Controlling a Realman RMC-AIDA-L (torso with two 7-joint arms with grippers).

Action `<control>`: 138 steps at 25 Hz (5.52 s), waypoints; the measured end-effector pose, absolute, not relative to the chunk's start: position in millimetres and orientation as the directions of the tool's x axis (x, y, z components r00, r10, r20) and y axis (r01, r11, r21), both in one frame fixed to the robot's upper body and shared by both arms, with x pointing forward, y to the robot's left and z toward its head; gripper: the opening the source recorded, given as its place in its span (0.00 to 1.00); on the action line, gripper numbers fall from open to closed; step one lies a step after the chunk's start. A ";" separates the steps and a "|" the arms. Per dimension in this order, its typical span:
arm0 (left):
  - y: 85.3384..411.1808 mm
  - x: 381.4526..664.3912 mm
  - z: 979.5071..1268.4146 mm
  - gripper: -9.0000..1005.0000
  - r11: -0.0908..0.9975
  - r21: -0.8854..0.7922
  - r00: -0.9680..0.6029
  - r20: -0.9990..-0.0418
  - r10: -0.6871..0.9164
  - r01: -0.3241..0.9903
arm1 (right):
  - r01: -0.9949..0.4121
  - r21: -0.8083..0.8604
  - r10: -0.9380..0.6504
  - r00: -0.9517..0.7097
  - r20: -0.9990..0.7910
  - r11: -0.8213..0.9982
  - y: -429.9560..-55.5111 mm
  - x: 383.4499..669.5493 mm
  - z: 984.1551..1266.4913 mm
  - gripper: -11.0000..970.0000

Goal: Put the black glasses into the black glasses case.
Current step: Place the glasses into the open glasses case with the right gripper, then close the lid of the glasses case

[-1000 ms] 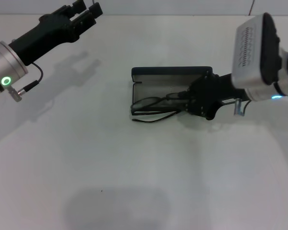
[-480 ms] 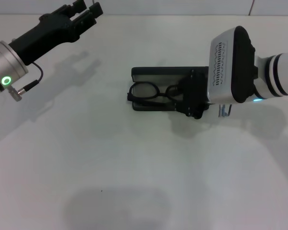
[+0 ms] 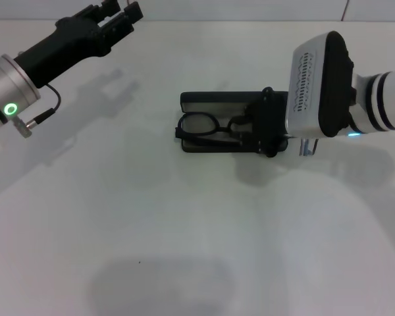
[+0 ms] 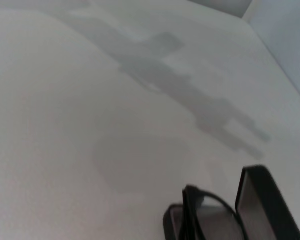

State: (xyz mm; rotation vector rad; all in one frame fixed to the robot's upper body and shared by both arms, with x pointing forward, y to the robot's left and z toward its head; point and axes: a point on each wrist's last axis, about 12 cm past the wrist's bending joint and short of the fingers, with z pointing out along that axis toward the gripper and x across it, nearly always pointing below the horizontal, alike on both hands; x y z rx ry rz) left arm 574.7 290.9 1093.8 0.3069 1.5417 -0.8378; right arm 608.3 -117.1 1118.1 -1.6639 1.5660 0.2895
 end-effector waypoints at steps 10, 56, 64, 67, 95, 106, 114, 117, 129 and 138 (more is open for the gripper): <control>283.5 580.1 1094.4 0.60 0.699 -0.330 -0.175 -0.942 -0.287 0.634 | -0.878 -0.476 -0.696 0.309 -0.648 0.053 -78.7 598.9 1118.2 0.22; 307.0 572.0 1079.2 0.60 0.752 -0.318 -0.258 -0.945 -0.202 0.577 | -0.930 -0.299 -0.526 0.149 -0.837 0.213 -177.6 561.0 1149.9 0.22; 300.0 571.2 1057.2 0.60 0.777 -0.249 -0.381 -0.924 -0.013 0.578 | -0.845 -0.077 -0.113 0.019 -0.993 0.529 -309.0 536.5 1153.5 0.22; 296.4 571.8 1051.7 0.60 0.786 -0.232 -0.398 -0.917 0.020 0.573 | -0.797 -0.048 -0.012 0.051 -0.999 0.602 -324.2 534.9 1144.1 0.22; 248.6 586.9 1041.3 0.60 0.718 -0.141 -0.428 -0.872 0.236 0.682 | -0.773 -0.078 -0.013 0.091 -0.996 0.629 -322.0 546.4 1135.2 0.22; 232.5 588.8 1042.7 0.60 0.679 -0.156 -0.426 -0.869 0.251 0.717 | -0.773 -0.088 -0.021 0.097 -0.995 0.628 -322.1 546.1 1133.9 0.22; 240.4 586.2 1050.3 0.60 0.692 -0.205 -0.411 -0.900 0.143 0.692 | -0.769 -0.087 -0.032 0.086 -0.996 0.633 -323.2 546.2 1131.6 0.22; 259.3 581.9 1058.3 0.60 0.729 -0.235 -0.376 -0.926 0.033 0.643 | -0.766 -0.085 -0.032 0.083 -0.996 0.637 -324.6 544.8 1130.5 0.22; 191.2 628.7 1107.7 0.59 0.608 -0.247 -0.380 -0.920 0.097 0.754 | -0.772 -0.090 -0.034 0.088 -0.996 0.630 -320.9 543.4 1125.3 0.22; 147.7 639.6 1099.8 0.59 0.606 -0.147 -0.395 -0.869 0.299 0.782 | -0.774 -0.073 -0.025 0.073 -0.997 0.629 -318.5 542.1 1118.4 0.22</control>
